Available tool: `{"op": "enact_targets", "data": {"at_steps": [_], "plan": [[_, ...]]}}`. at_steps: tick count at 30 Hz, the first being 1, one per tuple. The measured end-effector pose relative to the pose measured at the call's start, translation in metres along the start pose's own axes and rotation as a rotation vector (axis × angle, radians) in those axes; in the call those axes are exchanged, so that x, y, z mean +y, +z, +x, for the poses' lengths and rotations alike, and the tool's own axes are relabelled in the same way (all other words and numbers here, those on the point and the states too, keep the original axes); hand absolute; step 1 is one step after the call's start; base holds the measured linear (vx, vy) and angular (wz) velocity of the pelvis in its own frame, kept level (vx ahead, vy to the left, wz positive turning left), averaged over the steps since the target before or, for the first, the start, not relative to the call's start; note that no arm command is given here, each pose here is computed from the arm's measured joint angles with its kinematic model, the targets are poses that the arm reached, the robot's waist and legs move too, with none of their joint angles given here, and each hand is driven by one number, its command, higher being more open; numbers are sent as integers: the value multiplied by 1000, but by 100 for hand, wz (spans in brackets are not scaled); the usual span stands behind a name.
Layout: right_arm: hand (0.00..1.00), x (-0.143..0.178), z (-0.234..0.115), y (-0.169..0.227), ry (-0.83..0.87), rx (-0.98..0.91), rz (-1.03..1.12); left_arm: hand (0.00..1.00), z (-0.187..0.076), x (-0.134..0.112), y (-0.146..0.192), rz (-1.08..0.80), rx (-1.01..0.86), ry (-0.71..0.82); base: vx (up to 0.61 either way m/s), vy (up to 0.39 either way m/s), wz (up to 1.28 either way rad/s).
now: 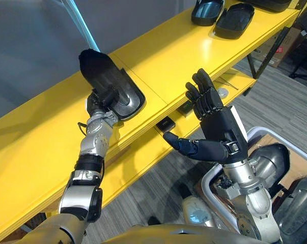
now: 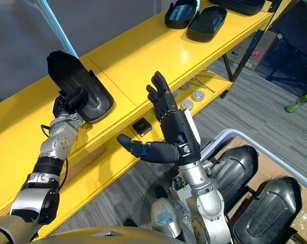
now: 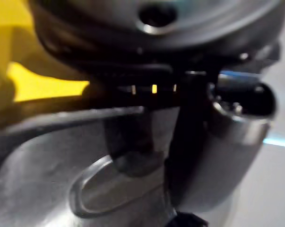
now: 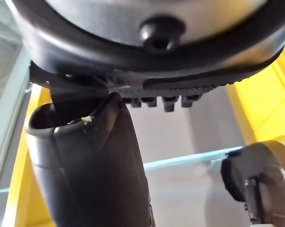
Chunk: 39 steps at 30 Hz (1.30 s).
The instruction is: Walk over and take three plastic housings, then place them on the shelf
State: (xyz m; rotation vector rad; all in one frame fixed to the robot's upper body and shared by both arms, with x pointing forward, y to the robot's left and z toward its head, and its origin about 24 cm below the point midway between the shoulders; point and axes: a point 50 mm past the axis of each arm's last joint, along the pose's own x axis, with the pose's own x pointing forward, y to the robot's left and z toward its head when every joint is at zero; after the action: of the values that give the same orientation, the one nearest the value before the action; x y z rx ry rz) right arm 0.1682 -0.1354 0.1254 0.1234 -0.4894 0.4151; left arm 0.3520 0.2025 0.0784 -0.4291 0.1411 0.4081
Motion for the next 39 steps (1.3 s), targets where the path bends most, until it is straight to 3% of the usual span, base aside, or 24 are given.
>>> {"op": "enact_targets", "data": {"at_steps": [17, 27, 39], "plan": [[100, 6, 0, -2, -9, 5, 30, 100, 6, -11, 10, 10, -15, 45, -2, -1, 1], [100, 8, -3, -3, -2, 18, 40, 100, 10, -9, 23, 150, -63, 31, 14, 3, 4], [100, 8, -6, -7, -27, 58, 43, 100, 14, 3, 21, 387, 40, -22, 13, 2, 8]]}}
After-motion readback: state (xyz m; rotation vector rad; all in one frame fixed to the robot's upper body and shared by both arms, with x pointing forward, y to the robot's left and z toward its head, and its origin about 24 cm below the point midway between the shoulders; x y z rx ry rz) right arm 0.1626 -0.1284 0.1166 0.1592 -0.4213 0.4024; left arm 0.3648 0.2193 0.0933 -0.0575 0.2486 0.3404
